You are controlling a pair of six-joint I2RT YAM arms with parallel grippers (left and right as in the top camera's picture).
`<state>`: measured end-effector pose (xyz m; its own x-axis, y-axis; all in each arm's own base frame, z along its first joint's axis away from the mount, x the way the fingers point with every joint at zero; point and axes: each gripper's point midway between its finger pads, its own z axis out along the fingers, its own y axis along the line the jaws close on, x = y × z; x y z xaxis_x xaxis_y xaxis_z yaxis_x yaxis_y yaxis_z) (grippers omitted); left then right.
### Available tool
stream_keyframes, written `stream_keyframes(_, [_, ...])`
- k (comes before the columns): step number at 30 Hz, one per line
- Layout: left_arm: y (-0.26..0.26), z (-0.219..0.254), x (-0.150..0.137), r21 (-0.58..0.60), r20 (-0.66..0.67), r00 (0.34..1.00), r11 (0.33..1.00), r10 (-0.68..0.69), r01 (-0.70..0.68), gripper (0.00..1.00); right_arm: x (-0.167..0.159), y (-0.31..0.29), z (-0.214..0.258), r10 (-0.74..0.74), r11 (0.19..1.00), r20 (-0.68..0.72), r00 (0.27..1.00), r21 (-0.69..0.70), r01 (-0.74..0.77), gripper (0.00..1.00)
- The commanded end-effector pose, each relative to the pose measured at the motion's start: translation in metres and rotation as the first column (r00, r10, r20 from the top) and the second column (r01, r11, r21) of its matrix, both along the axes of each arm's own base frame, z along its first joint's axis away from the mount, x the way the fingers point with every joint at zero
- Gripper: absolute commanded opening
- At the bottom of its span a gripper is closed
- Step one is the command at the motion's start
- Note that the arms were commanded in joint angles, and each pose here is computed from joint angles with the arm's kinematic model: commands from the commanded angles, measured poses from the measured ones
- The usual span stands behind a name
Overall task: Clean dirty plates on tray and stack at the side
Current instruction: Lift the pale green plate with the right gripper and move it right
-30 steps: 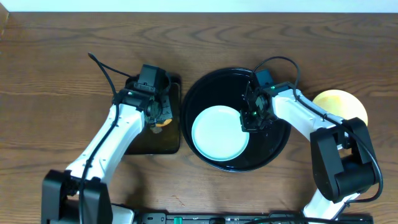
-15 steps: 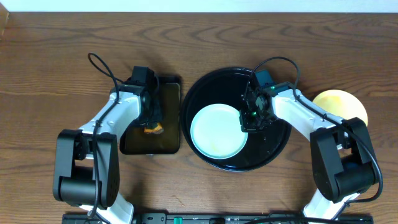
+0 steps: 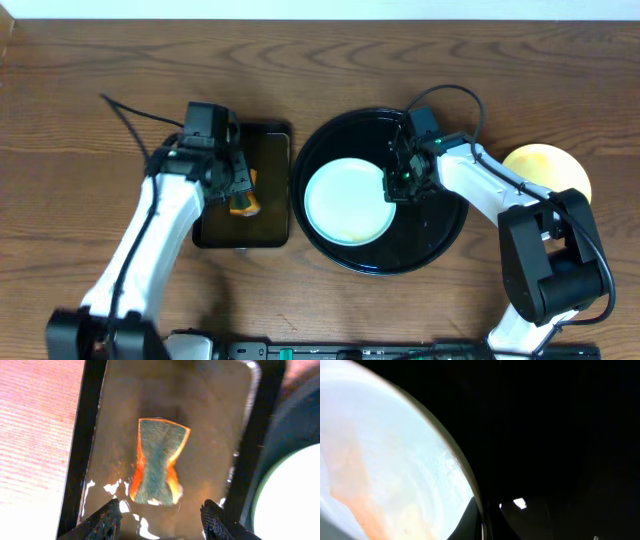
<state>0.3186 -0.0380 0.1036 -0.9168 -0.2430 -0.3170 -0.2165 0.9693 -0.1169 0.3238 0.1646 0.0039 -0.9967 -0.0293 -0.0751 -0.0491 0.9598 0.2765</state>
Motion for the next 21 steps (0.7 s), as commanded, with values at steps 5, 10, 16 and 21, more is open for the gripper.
stream_keyframes(5, [-0.007, 0.011, -0.019, -0.045, -0.036, 0.999, 0.999, -0.019, 0.018, 0.53, 0.0, -0.007, -0.01, -0.034, 0.998, -0.007, 0.999, -0.05, 0.034, 0.01])
stream_keyframes(10, [-0.006, 0.003, -0.026, -0.042, -0.063, 0.998, 0.999, -0.019, 0.017, 0.53, -0.015, -0.004, -0.013, -0.022, 0.999, -0.058, 0.998, -0.038, 0.02, 0.01])
stream_keyframes(16, [-0.006, 0.003, -0.026, -0.042, -0.064, 0.998, 0.999, -0.019, 0.017, 0.53, -0.02, 0.027, -0.002, 0.053, 0.985, -0.075, 0.996, 0.17, -0.04, 0.01])
stream_keyframes(21, [-0.006, 0.003, -0.026, -0.041, -0.064, 0.998, 0.999, -0.019, 0.016, 0.53, -0.005, 0.035, 0.017, 0.071, 0.954, -0.012, 0.997, 0.294, -0.065, 0.01])
